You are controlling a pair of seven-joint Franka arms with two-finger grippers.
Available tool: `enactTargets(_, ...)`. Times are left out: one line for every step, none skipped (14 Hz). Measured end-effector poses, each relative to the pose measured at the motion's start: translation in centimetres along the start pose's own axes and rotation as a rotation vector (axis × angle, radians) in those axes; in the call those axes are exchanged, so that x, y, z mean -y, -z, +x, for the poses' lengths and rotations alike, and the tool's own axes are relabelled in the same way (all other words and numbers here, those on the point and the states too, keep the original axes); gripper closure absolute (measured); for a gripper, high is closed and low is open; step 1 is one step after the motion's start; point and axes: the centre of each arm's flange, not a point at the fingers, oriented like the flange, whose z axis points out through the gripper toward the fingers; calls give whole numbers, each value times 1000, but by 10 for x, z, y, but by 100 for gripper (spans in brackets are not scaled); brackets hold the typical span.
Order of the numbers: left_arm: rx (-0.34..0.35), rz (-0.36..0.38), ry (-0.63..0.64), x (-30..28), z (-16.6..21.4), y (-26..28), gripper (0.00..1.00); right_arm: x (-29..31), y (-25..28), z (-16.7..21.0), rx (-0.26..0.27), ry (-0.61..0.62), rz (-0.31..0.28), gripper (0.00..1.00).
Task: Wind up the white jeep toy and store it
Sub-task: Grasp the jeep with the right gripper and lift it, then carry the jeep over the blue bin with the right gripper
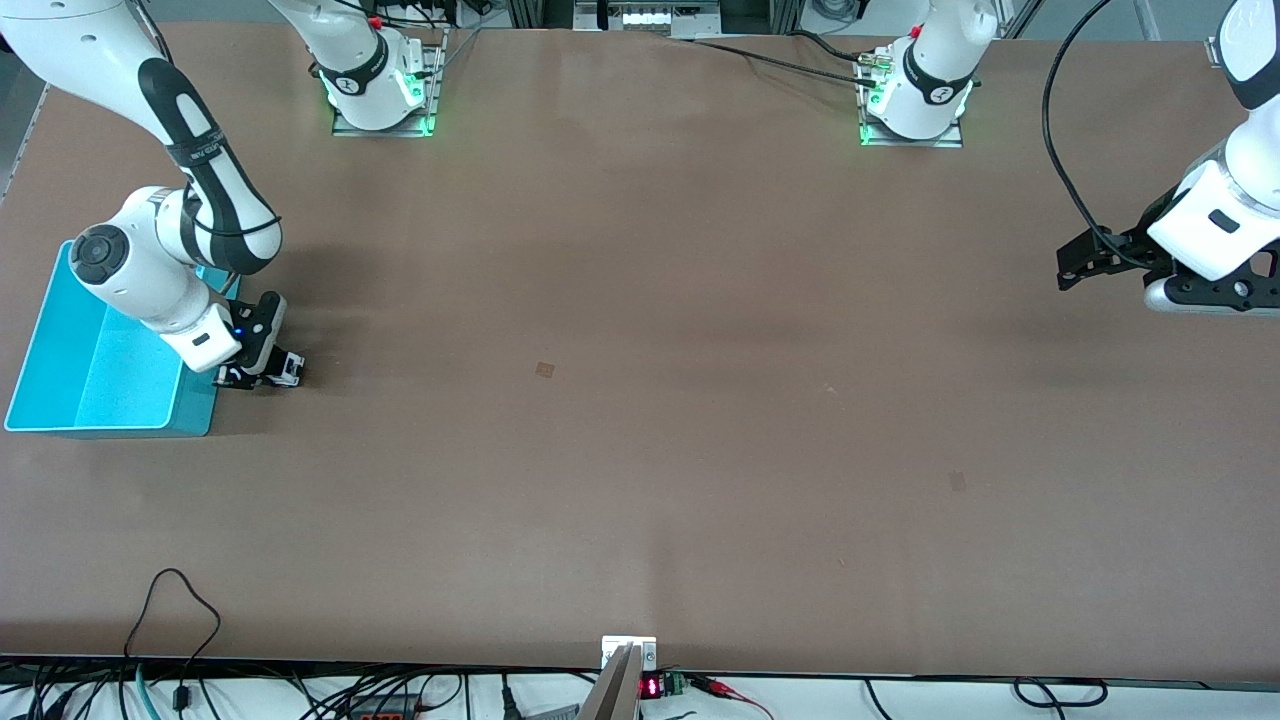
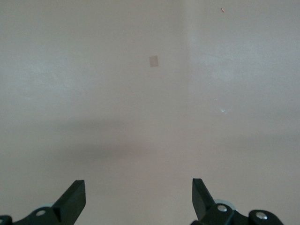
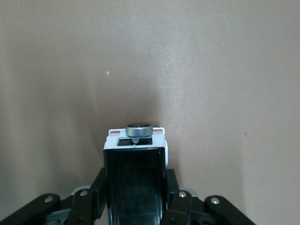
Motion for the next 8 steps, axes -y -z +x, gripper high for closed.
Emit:
enactTargets(0, 0, 0, 0, 0, 0, 0, -3, 2, 4, -3, 7, -6, 48)
enactTargets(0, 0, 0, 0, 0, 0, 0, -9, 7, 10, -7, 16, -18, 48)
enactTargets(0, 0, 0, 0, 0, 0, 0, -19, 16, 16, -11, 26, -27, 48)
enactTargets(0, 0, 0, 0, 0, 0, 0, -32, 28, 23, -17, 33, -30, 48)
enactTargets(0, 0, 0, 0, 0, 0, 0, -45, 44, 29, -30, 27, -29, 48)
enactTargets(0, 0, 0, 0, 0, 0, 0, -60, 63, 35, -54, 2, -29, 48)
enactTargets(0, 0, 0, 0, 0, 0, 0, -73, 82, 38, -80, -32, -29, 48)
enactTargets(0, 0, 0, 0, 0, 0, 0, -83, 98, 40, -99, -78, -27, 48)
